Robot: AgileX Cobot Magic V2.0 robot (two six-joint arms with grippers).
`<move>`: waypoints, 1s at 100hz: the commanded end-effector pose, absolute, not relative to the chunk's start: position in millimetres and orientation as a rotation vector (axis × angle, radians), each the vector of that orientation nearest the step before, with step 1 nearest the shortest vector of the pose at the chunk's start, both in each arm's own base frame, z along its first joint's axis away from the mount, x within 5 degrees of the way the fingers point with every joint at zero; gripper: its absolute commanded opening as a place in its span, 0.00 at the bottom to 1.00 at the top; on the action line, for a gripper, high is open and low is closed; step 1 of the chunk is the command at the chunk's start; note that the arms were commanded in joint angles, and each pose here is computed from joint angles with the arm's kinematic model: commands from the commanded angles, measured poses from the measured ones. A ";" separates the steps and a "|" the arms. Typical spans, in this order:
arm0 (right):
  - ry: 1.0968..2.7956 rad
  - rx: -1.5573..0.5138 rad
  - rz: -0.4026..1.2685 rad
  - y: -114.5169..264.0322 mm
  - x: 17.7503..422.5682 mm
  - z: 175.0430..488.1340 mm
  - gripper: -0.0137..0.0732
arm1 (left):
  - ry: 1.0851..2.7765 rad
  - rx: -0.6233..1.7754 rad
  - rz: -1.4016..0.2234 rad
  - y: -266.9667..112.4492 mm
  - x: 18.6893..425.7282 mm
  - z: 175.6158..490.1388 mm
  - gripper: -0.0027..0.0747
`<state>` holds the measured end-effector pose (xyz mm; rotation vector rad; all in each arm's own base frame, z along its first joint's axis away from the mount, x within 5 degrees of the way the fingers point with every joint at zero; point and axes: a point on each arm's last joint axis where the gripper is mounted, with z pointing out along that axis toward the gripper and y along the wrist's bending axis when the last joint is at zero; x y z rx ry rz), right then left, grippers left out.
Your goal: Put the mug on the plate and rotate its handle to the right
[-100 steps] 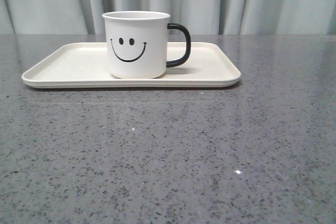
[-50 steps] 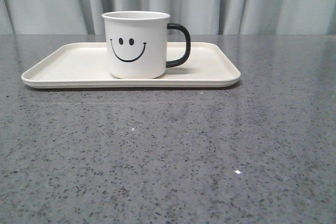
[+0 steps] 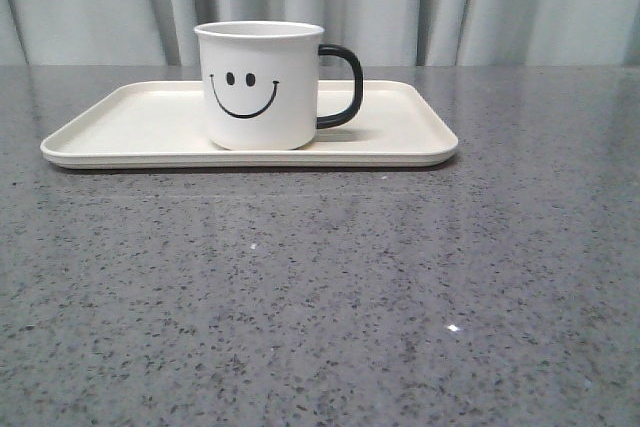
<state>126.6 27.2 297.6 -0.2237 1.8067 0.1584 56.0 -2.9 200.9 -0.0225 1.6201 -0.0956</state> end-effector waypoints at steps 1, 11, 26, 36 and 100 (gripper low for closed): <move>1.718 -0.187 0.137 24.2 128.4 311.8 0.08 | 1.513 -0.026 -0.095 -2.4 54.1 206.5 0.01; 1.717 -0.187 0.136 24.2 128.3 311.9 0.08 | 1.513 -0.026 -0.095 -2.4 54.1 206.5 0.01; 1.702 -0.218 0.094 23.3 128.4 312.3 0.08 | 1.513 -0.026 -0.095 -2.4 54.1 206.5 0.01; 1.706 -0.213 0.082 22.3 128.1 309.0 0.08 | 1.513 -0.026 -0.095 -2.4 54.1 206.5 0.01; 1.553 -0.142 0.112 11.6 70.2 220.8 0.08 | 1.513 -0.026 -0.095 -2.4 54.1 206.5 0.01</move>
